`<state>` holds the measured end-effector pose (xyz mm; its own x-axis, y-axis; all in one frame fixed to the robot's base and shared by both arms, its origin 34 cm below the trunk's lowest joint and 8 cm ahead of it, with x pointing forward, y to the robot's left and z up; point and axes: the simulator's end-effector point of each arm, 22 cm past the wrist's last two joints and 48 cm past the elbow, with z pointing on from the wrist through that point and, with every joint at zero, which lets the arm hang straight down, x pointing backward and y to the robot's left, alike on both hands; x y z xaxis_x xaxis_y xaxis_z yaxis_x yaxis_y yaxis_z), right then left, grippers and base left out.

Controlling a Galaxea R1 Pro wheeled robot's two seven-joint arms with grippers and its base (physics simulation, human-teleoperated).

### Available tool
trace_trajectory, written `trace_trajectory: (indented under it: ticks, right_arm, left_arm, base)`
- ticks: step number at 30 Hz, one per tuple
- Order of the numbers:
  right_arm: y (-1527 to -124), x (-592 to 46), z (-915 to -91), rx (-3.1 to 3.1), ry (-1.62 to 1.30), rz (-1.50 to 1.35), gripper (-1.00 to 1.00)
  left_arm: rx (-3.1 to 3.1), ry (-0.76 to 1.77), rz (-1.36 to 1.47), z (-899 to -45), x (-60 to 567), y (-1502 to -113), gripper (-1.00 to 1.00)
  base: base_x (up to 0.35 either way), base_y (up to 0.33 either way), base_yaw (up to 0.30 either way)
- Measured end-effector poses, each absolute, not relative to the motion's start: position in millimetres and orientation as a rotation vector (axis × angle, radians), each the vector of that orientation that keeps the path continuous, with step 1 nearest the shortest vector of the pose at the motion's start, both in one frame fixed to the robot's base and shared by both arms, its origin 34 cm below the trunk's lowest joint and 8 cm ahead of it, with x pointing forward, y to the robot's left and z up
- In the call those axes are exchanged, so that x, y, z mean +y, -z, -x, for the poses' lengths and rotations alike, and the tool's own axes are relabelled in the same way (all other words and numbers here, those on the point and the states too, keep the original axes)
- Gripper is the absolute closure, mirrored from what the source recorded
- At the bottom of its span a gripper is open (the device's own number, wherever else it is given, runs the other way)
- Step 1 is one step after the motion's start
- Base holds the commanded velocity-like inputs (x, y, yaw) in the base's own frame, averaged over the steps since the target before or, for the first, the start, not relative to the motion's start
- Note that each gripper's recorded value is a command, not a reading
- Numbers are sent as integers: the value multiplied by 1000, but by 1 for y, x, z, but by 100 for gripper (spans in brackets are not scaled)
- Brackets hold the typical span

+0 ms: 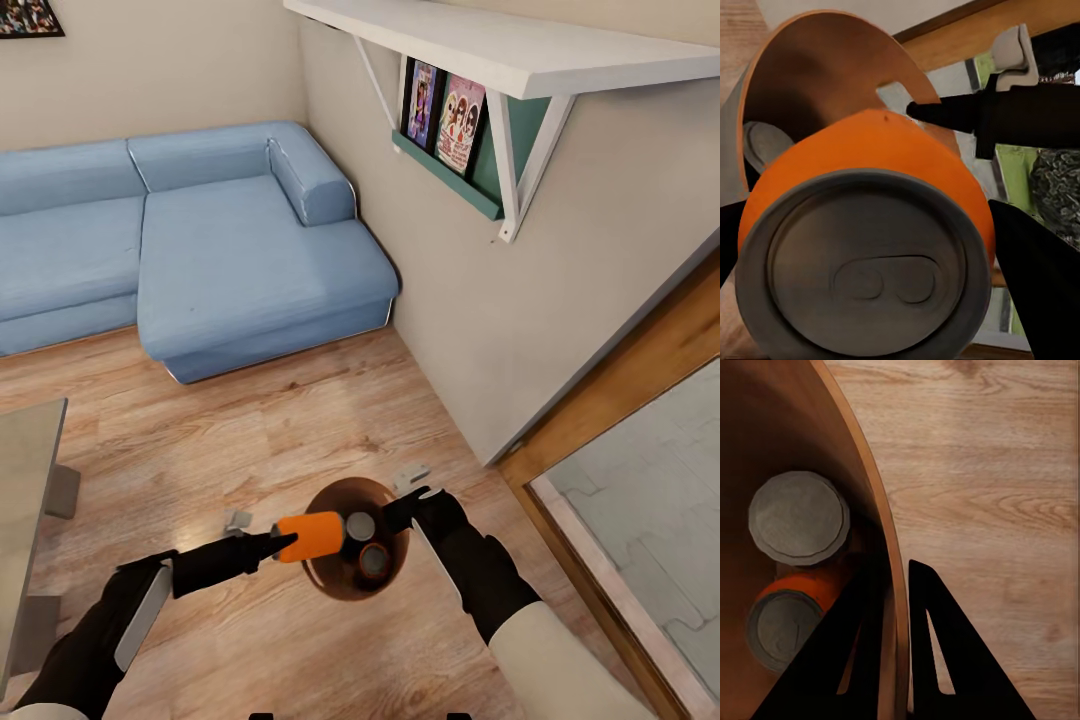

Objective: Put the three can of soda from the living room inside the tash can in the kitchen.

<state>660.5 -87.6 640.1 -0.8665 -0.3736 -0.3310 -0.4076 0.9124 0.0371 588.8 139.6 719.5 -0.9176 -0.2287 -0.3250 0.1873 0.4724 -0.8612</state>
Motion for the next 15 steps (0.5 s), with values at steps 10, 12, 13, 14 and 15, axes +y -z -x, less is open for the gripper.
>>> trace_trajectory:
  ticks: [10,12,13,14,15]
  right_arm:
    - [-640,-90,-661,2752,-129,588,100]
    - [-640,-89,-661,2754,-142,581,100]
    - [-640,-88,-661,2755,-150,577,100]
    - [-640,-87,-660,2756,-153,575,100]
    - [-640,-88,-660,2757,-150,576,100]
  left_arm:
    - [2387,1338,70,-593,139,-703,100]
    - [2388,1334,66,-593,135,-702,100]
    - [2386,1335,66,-593,133,-702,100]
    - [2381,1342,69,-593,129,-703,100]
    - [2376,1349,72,-594,125,-704,100]
  base:
    - [0,0,0]
    - [0,0,0]
    - [0,0,0]
    - [0,0,0]
    - [0,0,0]
